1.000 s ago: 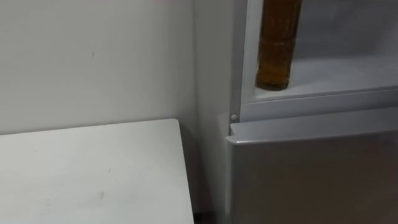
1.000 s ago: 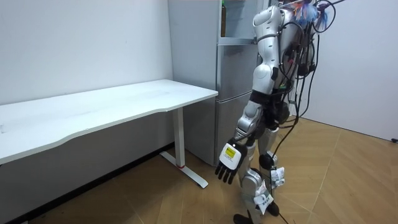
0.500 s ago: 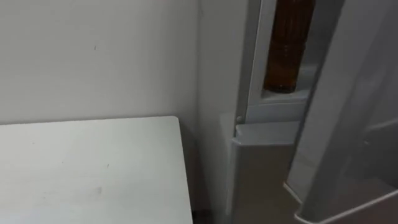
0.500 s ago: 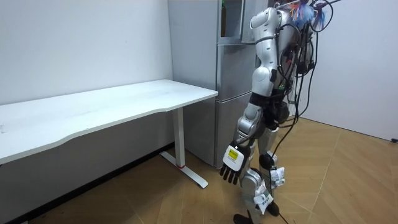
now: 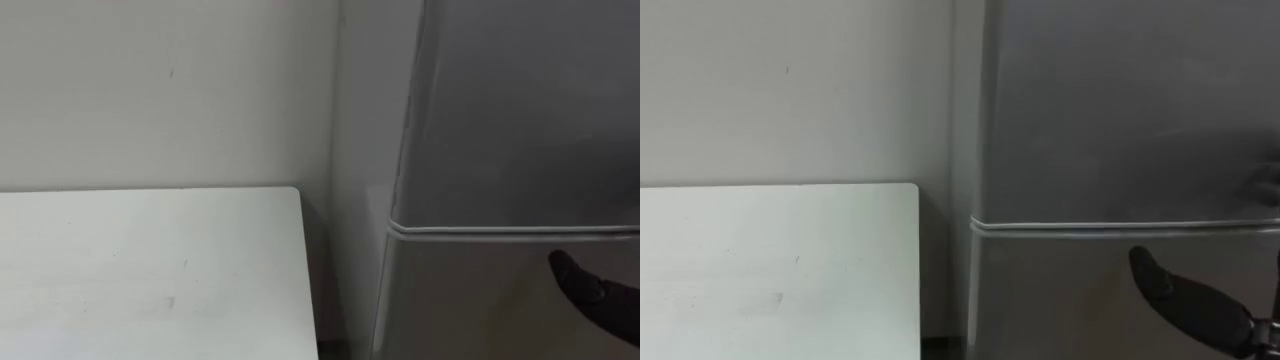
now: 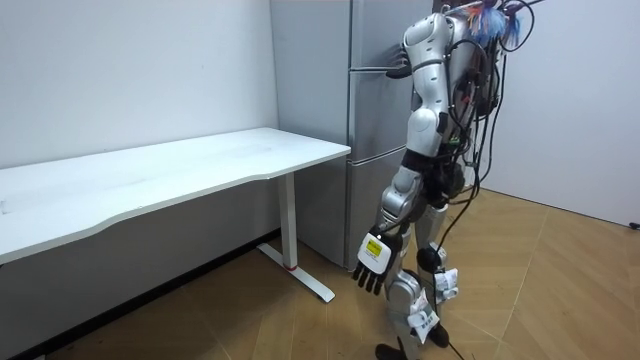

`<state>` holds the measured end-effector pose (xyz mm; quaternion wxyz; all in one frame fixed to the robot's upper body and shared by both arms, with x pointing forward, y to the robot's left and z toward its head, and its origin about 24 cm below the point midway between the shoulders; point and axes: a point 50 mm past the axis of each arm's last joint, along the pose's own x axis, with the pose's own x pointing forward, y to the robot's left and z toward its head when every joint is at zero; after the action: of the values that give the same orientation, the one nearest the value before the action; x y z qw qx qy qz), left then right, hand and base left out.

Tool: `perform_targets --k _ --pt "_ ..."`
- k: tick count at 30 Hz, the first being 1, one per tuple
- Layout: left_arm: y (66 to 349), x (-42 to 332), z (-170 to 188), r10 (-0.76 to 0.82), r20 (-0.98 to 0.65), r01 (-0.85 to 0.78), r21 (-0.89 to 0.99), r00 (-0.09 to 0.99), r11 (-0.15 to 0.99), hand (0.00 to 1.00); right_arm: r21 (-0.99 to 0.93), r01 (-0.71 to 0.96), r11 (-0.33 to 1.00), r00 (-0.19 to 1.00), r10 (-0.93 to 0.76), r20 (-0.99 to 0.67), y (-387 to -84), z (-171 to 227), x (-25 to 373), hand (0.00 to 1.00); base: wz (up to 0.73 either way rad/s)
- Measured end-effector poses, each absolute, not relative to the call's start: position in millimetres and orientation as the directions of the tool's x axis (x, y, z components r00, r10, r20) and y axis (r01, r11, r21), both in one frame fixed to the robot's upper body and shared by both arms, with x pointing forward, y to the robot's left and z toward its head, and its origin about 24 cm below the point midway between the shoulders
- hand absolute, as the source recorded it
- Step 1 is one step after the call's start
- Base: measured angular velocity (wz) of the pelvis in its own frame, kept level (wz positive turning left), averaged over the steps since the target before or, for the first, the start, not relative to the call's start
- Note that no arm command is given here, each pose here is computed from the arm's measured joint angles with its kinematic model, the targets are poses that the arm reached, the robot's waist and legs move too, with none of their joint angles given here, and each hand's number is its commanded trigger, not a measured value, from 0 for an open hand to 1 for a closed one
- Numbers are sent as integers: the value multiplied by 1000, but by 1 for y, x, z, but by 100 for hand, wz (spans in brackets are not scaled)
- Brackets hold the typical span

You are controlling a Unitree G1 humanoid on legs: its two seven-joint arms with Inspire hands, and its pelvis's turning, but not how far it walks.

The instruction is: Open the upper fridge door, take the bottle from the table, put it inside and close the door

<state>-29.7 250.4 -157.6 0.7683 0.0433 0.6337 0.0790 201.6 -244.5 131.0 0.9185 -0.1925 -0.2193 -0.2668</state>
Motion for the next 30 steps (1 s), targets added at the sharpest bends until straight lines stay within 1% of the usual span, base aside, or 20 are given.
perform_targets --k 13,21,30 --pt "255 -26 -157 150 -971 -35 146 185 989 0 -350 479 805 830 -287 477 -235 127 206 0 0" --pt "258 -4 -156 154 -968 66 170 198 983 0 -438 446 781 863 -245 442 -235 117 210 0 0" --pt "266 7 -154 173 -964 80 193 201 978 0 -475 415 776 888 -234 395 -234 104 213 0 0"
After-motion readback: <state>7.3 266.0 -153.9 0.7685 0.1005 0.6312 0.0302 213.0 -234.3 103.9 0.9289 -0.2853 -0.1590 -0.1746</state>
